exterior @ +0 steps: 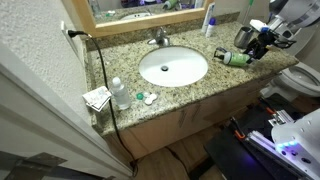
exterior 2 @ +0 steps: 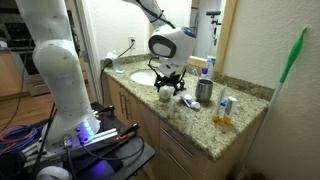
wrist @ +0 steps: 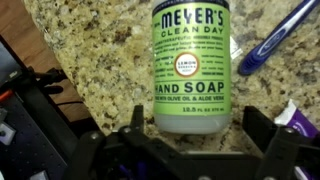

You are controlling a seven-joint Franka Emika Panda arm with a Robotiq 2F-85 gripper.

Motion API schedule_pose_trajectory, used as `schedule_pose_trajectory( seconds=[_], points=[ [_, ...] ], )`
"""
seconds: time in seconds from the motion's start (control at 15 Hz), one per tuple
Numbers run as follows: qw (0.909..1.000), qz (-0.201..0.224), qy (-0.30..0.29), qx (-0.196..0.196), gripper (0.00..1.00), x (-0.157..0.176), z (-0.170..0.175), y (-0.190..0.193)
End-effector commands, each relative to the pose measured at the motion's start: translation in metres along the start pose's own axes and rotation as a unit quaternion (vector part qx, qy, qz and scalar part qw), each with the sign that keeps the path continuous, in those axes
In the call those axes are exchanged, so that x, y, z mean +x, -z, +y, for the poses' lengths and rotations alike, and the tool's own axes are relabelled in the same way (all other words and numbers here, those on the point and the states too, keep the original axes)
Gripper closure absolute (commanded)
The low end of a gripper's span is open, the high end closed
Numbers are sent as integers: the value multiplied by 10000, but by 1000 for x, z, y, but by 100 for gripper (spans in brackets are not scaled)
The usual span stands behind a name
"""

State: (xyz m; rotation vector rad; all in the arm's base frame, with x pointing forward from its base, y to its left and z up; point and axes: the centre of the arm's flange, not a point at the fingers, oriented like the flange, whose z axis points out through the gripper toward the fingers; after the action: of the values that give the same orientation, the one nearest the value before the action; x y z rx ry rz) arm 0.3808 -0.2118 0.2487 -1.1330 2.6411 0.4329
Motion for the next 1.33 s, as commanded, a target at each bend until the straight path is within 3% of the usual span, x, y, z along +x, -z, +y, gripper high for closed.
schedule_pose_trajectory(
  seconds=[0.0, 0.27, 0.53, 0.73, 0.8, 1.07, 1.13, 1.27],
  points=[
    [9990, -128, 309, 301, 0, 16, 17, 31],
    [9960, 31, 760, 466, 0, 33, 37, 72],
    [9856, 548, 1598, 89, 0, 74, 72, 136],
    [9753, 187, 2198, -115, 0, 122, 84, 190],
    [9823, 432, 1823, -22, 0, 92, 71, 153],
    [9776, 102, 2099, 111, 0, 118, 90, 185],
    [9789, 237, 2026, 154, 0, 116, 85, 187],
    [9717, 644, 2206, 539, 0, 90, 91, 215]
  ],
)
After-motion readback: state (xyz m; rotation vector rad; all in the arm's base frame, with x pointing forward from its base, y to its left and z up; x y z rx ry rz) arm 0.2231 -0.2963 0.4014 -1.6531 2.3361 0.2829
